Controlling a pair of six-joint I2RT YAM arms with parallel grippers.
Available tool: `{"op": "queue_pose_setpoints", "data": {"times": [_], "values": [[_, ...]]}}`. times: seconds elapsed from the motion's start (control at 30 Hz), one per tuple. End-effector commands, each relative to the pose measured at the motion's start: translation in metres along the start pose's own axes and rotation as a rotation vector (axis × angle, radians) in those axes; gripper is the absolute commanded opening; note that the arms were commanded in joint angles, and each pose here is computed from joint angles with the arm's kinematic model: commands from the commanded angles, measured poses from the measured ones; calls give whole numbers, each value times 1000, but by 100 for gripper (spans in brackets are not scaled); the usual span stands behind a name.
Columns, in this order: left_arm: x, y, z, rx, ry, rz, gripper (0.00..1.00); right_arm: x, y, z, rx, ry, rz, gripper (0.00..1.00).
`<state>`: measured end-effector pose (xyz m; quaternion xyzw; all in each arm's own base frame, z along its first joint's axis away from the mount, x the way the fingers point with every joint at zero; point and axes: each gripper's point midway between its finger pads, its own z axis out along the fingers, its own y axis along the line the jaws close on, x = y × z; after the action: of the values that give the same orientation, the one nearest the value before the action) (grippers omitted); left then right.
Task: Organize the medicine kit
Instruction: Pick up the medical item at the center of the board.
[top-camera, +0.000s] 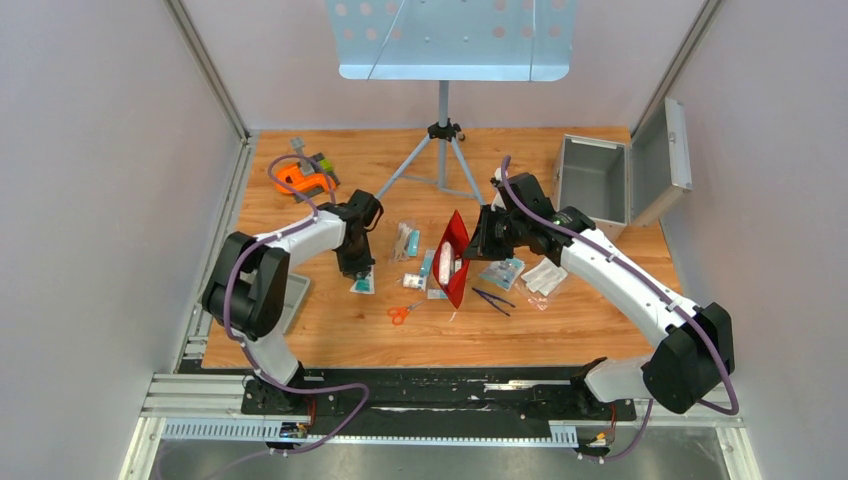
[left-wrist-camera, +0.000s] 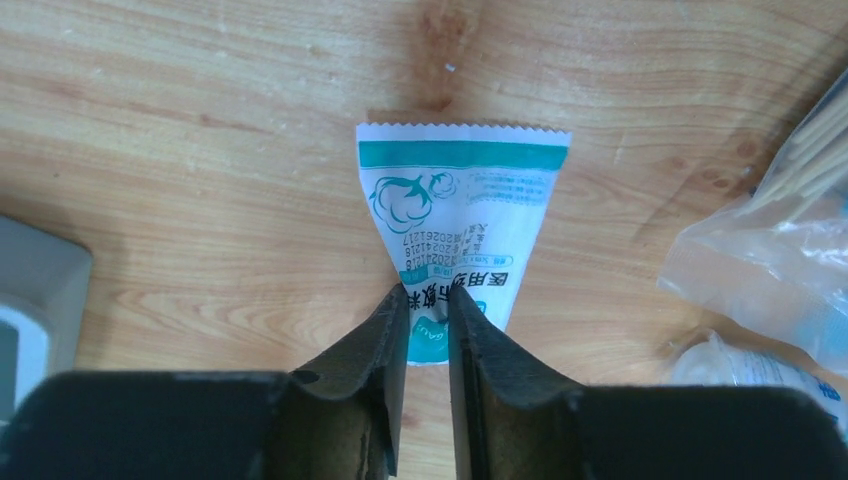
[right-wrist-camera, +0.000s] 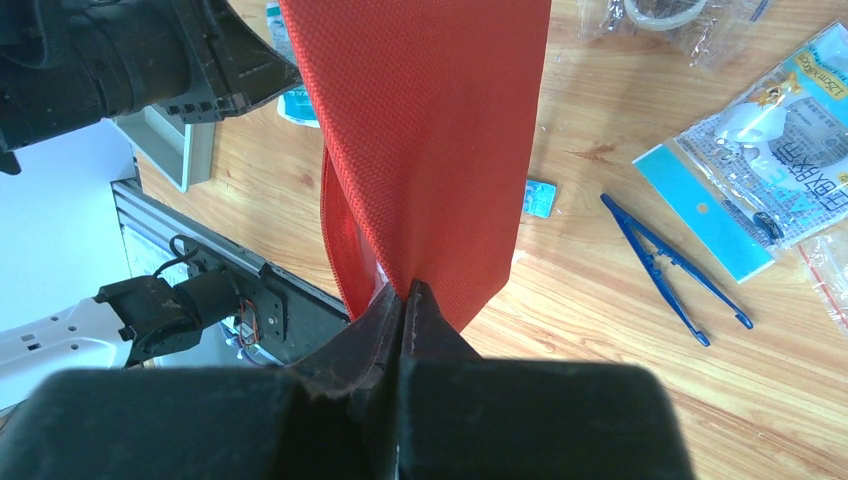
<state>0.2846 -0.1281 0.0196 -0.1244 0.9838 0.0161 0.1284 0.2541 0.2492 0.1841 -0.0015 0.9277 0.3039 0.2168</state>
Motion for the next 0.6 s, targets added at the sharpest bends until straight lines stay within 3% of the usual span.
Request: {"op": "queue_pose_setpoints", "data": {"times": [0.0,0.37,0.57], "values": [[-13,5,-31,9,-77,-17,25,-15,14,-8,-54,-62,-3,0],[-33,-3,-85,105,-164,-2,15,-17,17,-9,-63,-63,-5,0],[-47,-35,-146,342,-237,55,14,-16,16,-8,-62,-62,-1,0]]}}
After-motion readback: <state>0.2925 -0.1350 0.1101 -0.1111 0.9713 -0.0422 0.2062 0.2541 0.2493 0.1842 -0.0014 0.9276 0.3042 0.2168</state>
